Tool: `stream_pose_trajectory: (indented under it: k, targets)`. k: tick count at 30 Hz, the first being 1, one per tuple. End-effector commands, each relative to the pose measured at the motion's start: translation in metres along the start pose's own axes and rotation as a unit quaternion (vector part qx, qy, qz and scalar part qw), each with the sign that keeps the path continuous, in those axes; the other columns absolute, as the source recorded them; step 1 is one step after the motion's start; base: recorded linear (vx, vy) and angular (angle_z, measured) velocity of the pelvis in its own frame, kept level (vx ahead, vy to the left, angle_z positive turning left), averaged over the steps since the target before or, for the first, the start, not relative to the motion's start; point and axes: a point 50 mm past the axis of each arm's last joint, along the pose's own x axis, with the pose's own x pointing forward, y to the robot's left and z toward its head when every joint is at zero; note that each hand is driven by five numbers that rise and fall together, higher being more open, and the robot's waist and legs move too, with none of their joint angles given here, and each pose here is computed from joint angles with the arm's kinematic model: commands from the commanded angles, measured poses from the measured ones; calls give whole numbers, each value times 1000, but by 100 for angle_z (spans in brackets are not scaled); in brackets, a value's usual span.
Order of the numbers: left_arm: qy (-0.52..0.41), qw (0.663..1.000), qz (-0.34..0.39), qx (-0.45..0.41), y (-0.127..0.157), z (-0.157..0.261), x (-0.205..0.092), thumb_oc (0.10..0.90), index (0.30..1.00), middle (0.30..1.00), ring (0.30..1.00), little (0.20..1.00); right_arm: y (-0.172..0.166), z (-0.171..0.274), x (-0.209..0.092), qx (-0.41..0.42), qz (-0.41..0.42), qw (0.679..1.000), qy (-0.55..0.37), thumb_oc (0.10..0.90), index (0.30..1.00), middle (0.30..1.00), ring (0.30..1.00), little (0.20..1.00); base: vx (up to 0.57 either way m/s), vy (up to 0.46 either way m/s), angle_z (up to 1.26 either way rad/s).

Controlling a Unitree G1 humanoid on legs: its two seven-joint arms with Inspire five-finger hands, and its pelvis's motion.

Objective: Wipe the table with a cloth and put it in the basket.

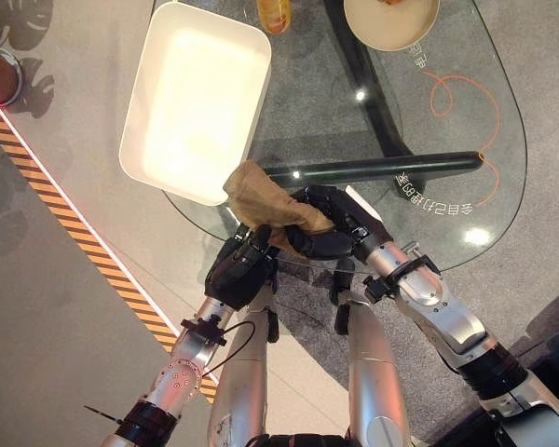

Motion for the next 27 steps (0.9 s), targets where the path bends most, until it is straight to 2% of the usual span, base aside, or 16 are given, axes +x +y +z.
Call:
stream_pose_trajectory:
  k: [1, 12, 27]
  targets:
    - [-97, 964, -246, 10, -79, 33, 27, 800, 900, 900, 900, 900, 27, 11, -7, -24, 101, 994, -20, 100, 300, 300, 300, 200, 2, -8, 7]
    - [-114, 959, -259, 22, -84, 43, 27, 800, 900, 900, 900, 900, 28, 2, -12, -96, 183, 977, 45, 100, 300, 300, 300, 200, 0, -1, 1]
    - [-152, 956, -251, -14, -86, 45, 28, 800, 900, 900, 900, 900, 31, 7, -10, -100, 177, 979, 30, 100, 300, 300, 300, 200, 0, 0, 0]
